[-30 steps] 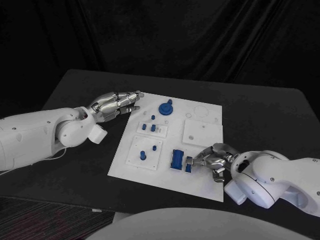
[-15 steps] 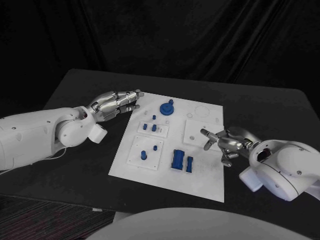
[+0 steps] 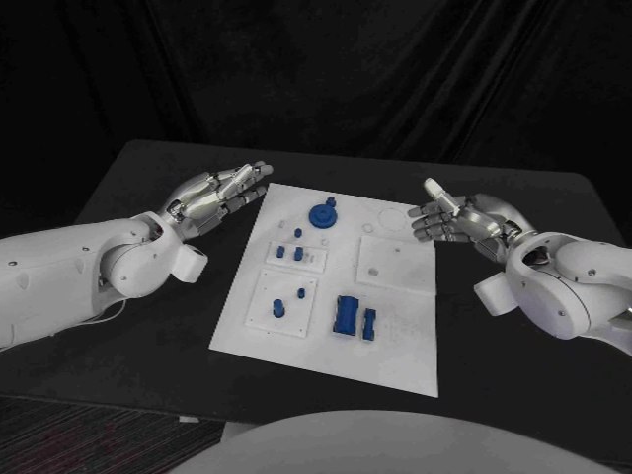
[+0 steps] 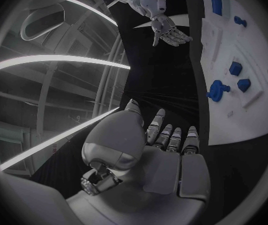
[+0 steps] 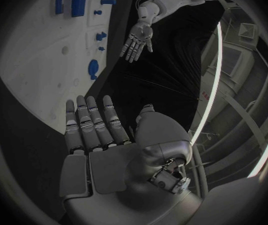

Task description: Assemble the parts on the task board

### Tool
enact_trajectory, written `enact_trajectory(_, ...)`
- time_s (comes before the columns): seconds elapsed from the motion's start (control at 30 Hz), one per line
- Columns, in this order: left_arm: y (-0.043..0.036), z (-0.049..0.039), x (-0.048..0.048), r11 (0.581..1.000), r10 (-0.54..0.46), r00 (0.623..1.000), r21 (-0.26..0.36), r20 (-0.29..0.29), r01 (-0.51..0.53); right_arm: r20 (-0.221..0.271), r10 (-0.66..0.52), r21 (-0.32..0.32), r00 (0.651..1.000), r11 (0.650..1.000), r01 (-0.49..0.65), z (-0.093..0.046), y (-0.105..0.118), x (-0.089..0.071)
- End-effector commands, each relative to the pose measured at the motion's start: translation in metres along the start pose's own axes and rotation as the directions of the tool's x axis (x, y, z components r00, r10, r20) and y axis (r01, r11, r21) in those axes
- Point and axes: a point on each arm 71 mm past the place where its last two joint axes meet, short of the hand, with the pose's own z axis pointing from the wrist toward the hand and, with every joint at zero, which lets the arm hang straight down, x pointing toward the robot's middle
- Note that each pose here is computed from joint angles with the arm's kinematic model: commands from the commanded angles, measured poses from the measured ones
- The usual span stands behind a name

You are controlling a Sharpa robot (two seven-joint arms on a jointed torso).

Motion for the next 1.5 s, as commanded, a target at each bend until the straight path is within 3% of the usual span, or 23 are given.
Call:
enact_trajectory(0.03,-0.0073,0.0001,-0.0014,0.993,0.033,0.997,0.107,0.064,-0.039,-0.086,0.111,-0.199,0.99,0.972,-0.126,0.003,0.01,0.001)
enact_trajectory(0.23,-0.0084,-0.0007,-0.0015,0.989,0.046,0.995,0.134,0.085,-0.057,-0.097,0.122,-0.26,0.988,0.955,-0.143,0.009,0.004,-0.003)
enact_trajectory(0.67,-0.0056,-0.0012,0.0004,0.99,0.038,0.996,0.133,0.077,-0.048,-0.101,0.086,-0.276,0.991,0.955,-0.111,0.012,-0.003,-0.005)
enact_trajectory(0.7,-0.0017,-0.0012,-0.0006,0.996,0.043,0.997,0.071,0.071,-0.048,-0.071,0.094,-0.242,0.993,0.964,-0.109,0.013,-0.004,-0.007)
enact_trajectory(0.9,-0.0013,0.0029,0.0038,0.996,0.046,0.994,0.07,0.101,-0.053,-0.03,0.119,-0.246,0.992,0.961,-0.123,0.02,-0.002,-0.004)
enact_trajectory(1.1,-0.0004,0.0127,0.0154,0.996,0.05,0.982,0.064,0.18,-0.062,0.078,0.188,-0.251,0.979,0.954,-0.163,0.036,0.002,0.005)
enact_trajectory(1.2,0.0001,0.0203,0.0255,0.996,0.051,0.967,0.054,0.249,-0.066,0.165,0.244,-0.247,0.956,0.948,-0.199,0.048,0.003,0.013)
enact_trajectory(1.37,0.0006,0.0301,0.0413,0.998,0.048,0.934,0.03,0.354,-0.062,0.256,0.299,-0.235,0.919,0.942,-0.241,0.059,0.004,0.022)
enact_trajectory(1.5,0.0007,0.0363,0.0539,0.999,0.044,0.9,0.006,0.434,-0.052,0.294,0.321,-0.228,0.9,0.938,-0.26,0.063,0.003,0.027)
